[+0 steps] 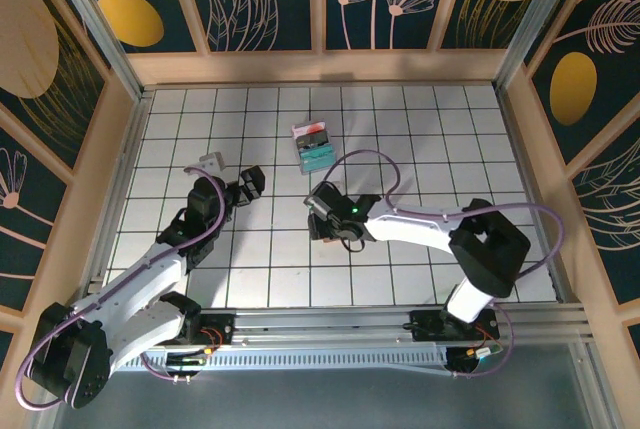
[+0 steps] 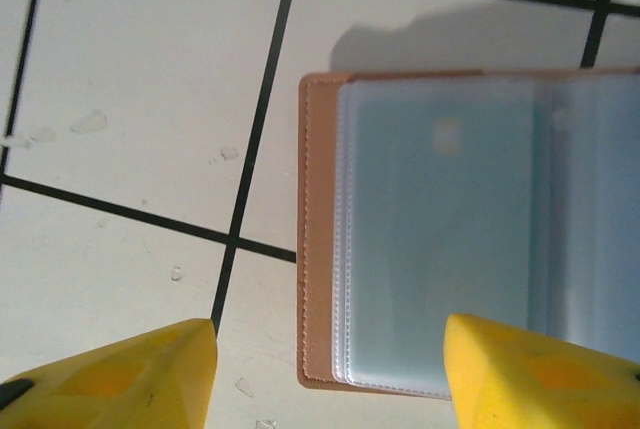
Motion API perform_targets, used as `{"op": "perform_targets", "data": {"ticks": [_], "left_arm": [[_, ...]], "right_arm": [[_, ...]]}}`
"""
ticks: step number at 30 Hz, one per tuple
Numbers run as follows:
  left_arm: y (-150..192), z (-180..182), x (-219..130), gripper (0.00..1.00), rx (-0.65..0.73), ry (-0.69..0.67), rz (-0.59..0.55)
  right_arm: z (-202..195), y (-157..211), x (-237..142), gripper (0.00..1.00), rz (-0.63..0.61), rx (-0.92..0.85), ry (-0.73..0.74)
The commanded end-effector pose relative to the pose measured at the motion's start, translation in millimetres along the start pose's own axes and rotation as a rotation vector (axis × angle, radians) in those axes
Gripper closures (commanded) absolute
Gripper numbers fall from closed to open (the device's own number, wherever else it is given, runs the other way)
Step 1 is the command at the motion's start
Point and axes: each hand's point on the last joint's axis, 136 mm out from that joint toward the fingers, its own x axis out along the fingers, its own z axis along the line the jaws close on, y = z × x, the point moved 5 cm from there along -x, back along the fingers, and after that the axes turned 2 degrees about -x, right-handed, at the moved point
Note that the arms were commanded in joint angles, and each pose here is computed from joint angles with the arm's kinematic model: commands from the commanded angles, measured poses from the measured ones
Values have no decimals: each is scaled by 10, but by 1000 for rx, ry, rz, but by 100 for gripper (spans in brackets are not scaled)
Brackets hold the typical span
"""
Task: Take the credit cards out of the card holder
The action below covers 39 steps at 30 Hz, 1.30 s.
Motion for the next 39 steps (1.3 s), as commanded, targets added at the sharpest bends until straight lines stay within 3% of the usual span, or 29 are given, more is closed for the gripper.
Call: {"op": "perform_targets", "data": {"ticks": [1, 11, 25, 33, 39], "left_arm": [[-79, -12, -12, 1, -62, 10, -41], [-92, 58, 21, 1, -83, -29, -87], [-83, -7, 149, 1, -42, -32, -57], [-101, -43, 188, 1, -30, -31, -48], [-138, -96, 191, 1, -8, -13, -48]], "right_arm": [[-27, -42, 9, 36, 1, -28, 65], [-217, -72, 71, 35, 2, -6, 162], [-295, -18, 371, 37, 73, 5, 114], [-342, 105, 460, 45, 124, 15, 128], [-270, 90, 420, 68, 118, 34, 61]]}}
